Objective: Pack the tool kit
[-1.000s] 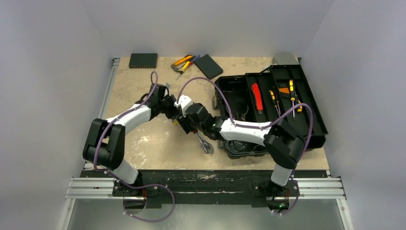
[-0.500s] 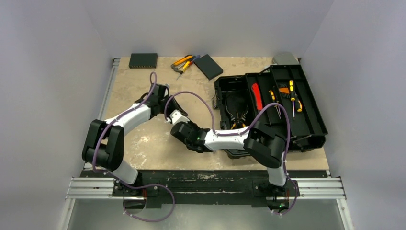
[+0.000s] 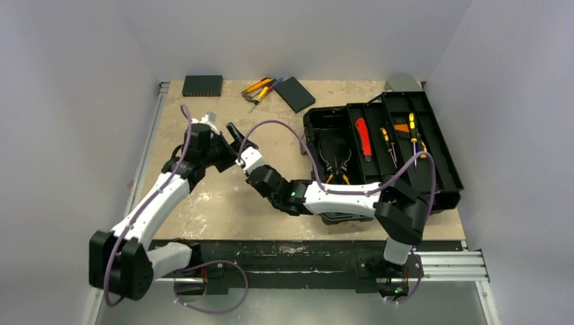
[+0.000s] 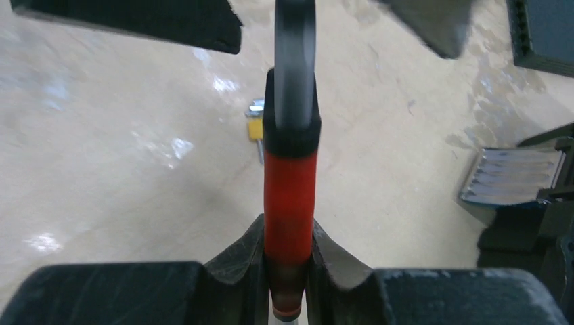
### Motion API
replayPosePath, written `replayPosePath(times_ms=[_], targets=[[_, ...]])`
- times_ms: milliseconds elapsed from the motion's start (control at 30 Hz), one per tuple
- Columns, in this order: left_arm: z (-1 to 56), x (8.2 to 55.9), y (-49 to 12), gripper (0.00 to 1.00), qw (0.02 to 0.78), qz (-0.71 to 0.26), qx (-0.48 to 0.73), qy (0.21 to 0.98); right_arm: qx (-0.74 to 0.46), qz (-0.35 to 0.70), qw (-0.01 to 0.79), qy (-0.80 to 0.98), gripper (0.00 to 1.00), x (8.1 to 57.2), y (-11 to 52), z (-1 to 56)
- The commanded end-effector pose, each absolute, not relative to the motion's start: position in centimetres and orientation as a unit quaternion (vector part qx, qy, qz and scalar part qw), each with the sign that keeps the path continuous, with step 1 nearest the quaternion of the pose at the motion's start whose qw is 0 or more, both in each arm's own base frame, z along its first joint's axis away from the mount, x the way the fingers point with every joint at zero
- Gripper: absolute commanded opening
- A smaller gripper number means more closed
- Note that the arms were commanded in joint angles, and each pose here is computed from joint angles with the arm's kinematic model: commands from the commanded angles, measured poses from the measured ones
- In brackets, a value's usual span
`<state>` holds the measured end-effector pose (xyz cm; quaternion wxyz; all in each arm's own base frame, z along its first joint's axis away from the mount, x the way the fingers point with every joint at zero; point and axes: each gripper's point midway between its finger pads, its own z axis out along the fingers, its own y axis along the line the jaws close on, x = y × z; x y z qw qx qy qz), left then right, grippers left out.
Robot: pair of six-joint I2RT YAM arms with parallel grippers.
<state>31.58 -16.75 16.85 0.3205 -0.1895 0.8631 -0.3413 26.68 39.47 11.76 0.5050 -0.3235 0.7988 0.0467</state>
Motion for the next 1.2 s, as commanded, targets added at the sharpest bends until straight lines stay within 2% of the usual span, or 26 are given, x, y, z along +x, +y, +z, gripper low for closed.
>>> replayPosePath(times_ms=[0,300,633,733,967,1167], targets=[[22.6,30.8,-15.3,1.00,0.407,-0.362,-0.189,0.817,-0.255,0.139,0.522,0.802,0.00,27.9,39.1,16.6],[25.9,28.3,-11.6,1.00,0.464,-0.316,-0.217,0.798,-0.197,0.237,0.538,0.785,0.00,29.0,35.7,23.2],[25.5,27.8,-11.6,1.00,0.464,-0.318,-0.207,0.800,-0.119,0.177,0.595,0.775,0.00,31.4,25.3,33.5],[25.2,27.7,-11.9,1.00,0.463,-0.324,-0.200,0.801,-0.093,0.152,0.600,0.780,0.00,32.1,21.9,34.9],[24.4,27.7,-13.4,0.99,0.438,-0.347,-0.175,0.811,-0.088,0.051,0.525,0.845,0.00,33.0,16.8,31.4],[23.1,27.4,-15.7,0.96,0.406,-0.375,-0.144,0.821,-0.111,0.001,0.434,0.894,0.00,33.4,15.7,25.4]])
